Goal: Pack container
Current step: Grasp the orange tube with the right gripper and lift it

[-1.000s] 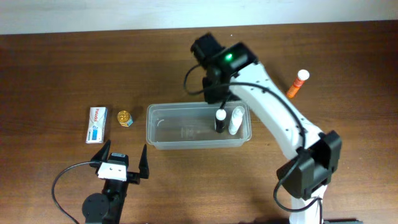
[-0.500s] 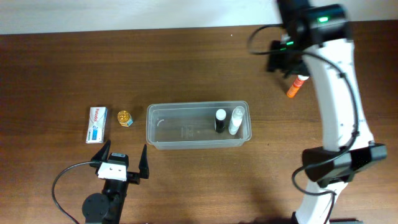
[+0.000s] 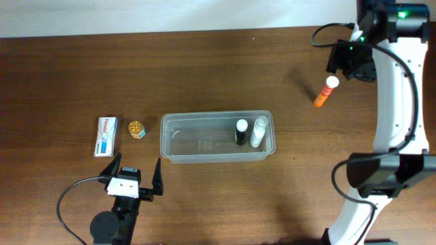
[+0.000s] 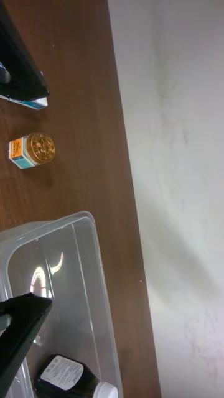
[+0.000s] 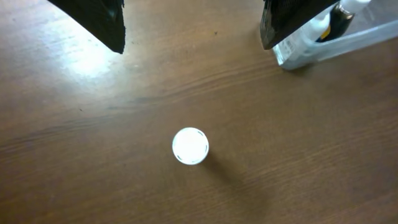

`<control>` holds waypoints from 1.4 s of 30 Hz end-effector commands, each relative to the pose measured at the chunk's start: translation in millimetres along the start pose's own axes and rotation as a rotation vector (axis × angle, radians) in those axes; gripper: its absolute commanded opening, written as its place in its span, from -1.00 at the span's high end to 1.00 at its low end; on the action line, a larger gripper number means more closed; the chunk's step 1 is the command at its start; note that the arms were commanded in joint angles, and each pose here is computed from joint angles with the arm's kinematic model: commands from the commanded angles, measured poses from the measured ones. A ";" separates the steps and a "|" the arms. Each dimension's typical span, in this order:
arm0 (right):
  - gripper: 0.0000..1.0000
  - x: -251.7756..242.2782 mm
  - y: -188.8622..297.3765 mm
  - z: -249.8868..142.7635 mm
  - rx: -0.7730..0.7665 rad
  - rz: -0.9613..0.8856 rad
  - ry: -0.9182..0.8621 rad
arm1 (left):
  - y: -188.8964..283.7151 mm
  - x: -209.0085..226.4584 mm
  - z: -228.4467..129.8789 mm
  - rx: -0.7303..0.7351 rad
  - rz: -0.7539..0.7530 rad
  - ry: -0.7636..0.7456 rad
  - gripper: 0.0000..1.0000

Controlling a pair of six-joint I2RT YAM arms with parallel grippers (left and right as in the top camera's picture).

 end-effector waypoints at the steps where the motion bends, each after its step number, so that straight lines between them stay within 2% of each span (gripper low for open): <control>1: -0.24 6.9 -39.6 4.4 0.077 -0.004 0.023 | 0.1 1.0 -1.7 0.005 0.006 -0.015 -0.99; 11: -0.25 -0.7 -85.2 23.3 0.097 -0.016 0.008 | 0.1 1.0 -1.7 0.005 0.006 -0.015 -0.99; 19: -0.24 -7.1 -108.9 22.2 0.148 -0.033 0.009 | 0.1 1.0 -1.7 0.005 0.006 -0.015 -0.99; 42: -0.07 -6.2 -135.4 24.5 0.174 -0.040 0.019 | 0.1 1.1 -1.7 0.005 0.006 -0.015 -0.99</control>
Point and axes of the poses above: each gripper's point midway between its finger pads, its own y axis back along the fingers, its own x axis along the line the jaws close on, z = x × y, the point moved 2 cm from there along y, back along the fingers, and after that the axes turned 4 degrees about -y, right-handed, at the moved point
